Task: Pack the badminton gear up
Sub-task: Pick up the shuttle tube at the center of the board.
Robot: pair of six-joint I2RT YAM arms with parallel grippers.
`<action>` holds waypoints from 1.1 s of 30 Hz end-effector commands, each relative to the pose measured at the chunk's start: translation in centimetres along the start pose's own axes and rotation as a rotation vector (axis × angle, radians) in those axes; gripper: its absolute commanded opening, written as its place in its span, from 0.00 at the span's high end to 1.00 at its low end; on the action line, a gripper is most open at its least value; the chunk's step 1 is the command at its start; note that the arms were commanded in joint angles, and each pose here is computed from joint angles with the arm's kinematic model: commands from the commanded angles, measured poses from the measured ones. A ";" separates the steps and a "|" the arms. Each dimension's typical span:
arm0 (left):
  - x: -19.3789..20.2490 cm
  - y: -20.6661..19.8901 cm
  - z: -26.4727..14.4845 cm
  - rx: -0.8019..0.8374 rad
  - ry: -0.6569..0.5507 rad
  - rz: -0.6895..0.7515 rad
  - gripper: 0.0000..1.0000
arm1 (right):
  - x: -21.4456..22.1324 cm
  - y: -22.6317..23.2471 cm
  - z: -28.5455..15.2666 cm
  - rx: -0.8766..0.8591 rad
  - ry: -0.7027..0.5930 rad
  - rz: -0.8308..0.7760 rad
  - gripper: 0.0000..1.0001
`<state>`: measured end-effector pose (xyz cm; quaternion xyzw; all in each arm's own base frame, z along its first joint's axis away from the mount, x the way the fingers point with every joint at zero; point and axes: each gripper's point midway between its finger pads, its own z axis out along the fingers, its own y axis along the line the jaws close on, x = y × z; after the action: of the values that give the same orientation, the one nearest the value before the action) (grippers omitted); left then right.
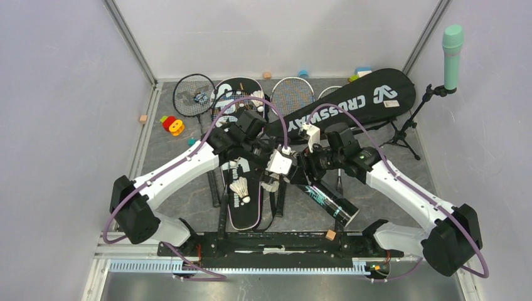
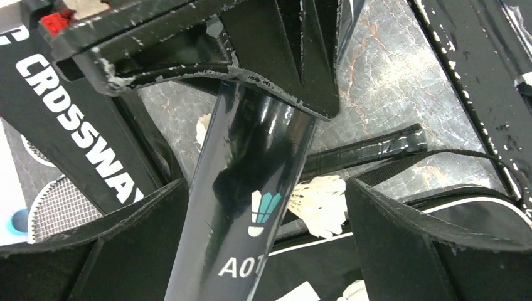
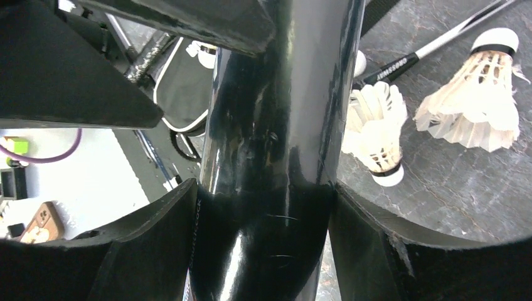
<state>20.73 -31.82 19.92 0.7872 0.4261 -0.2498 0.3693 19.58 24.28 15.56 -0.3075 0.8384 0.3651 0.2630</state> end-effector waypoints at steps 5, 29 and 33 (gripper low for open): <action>-0.9 2.7 1.6 -0.099 -0.030 0.078 0.00 | -4.2 4.7 -1.8 -0.201 -0.126 -0.048 0.43; -0.3 4.5 2.9 -0.183 -0.002 0.028 0.20 | -7.5 4.0 -5.9 -0.104 -0.293 -0.085 0.13; -0.5 5.2 2.2 -0.267 -0.019 0.003 0.32 | -7.6 3.2 -7.2 -0.028 -0.319 -0.102 0.03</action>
<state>23.29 -35.16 17.29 0.7743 0.4404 -0.2103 0.4028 20.55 23.74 23.29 -0.2772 0.7852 0.4261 0.3537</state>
